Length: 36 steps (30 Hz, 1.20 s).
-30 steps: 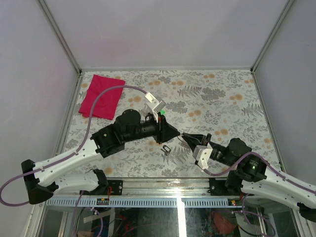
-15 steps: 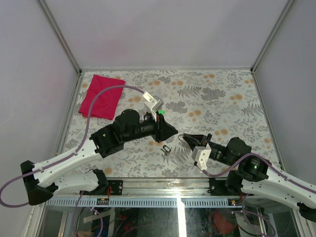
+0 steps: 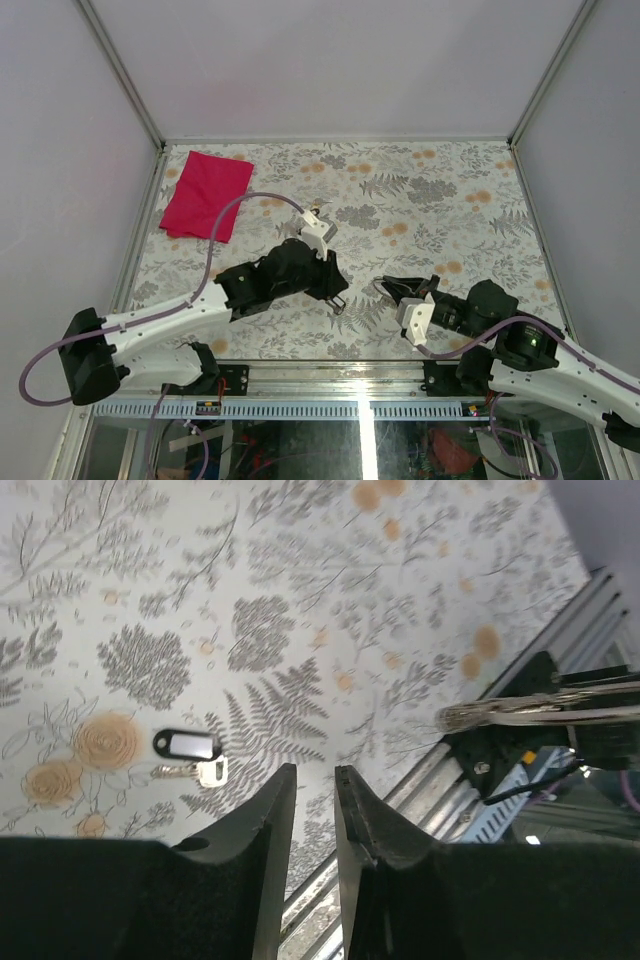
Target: Put the keys on the keyring
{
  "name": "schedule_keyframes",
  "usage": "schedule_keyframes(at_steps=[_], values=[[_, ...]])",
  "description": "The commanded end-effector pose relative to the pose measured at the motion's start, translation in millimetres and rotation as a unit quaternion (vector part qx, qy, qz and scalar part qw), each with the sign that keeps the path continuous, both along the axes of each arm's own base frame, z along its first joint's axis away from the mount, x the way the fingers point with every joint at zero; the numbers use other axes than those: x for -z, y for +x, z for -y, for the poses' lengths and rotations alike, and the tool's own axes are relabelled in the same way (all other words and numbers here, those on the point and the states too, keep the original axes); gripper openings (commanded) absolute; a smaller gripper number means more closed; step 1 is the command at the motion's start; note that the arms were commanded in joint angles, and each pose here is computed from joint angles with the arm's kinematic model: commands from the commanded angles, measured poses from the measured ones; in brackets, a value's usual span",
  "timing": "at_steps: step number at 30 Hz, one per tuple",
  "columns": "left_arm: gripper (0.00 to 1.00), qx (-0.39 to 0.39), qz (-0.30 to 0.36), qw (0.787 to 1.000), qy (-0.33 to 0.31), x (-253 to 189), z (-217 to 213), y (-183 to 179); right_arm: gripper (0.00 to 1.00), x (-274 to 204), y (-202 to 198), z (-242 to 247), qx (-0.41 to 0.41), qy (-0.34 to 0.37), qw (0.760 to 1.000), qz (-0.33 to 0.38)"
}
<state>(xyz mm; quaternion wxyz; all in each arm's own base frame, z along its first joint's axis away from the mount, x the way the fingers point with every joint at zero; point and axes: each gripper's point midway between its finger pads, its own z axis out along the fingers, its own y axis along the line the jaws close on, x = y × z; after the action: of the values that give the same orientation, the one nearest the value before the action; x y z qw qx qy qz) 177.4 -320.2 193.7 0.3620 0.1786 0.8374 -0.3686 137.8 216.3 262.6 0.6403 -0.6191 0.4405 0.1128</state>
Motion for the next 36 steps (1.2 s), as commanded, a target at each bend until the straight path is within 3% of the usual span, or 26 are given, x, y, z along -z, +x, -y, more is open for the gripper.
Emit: schedule_keyframes(at_steps=[1, 7, 13, 36], values=[[0.25, -0.029, -0.031, 0.999, 0.031, 40.0, 0.5, 6.1, 0.0, -16.9, 1.5, 7.6, 0.022, 0.035, 0.999, -0.005], [0.31, -0.011, -0.031, 0.994, 0.106, 86.6, 8.6, 1.9, 0.0, -16.2, 2.0, 8.0, 0.026, 0.035, 0.999, -0.012], [0.32, -0.025, -0.02, 0.984, 0.177, 114.8, 8.7, 12.5, 0.0, -15.5, 2.7, 7.2, 0.027, 0.032, 0.999, -0.015], [0.25, -0.001, -0.022, 0.971, 0.24, 159.7, 11.1, 6.7, 0.0, -13.2, 4.1, 0.8, 0.022, 0.019, 0.999, -0.019]])
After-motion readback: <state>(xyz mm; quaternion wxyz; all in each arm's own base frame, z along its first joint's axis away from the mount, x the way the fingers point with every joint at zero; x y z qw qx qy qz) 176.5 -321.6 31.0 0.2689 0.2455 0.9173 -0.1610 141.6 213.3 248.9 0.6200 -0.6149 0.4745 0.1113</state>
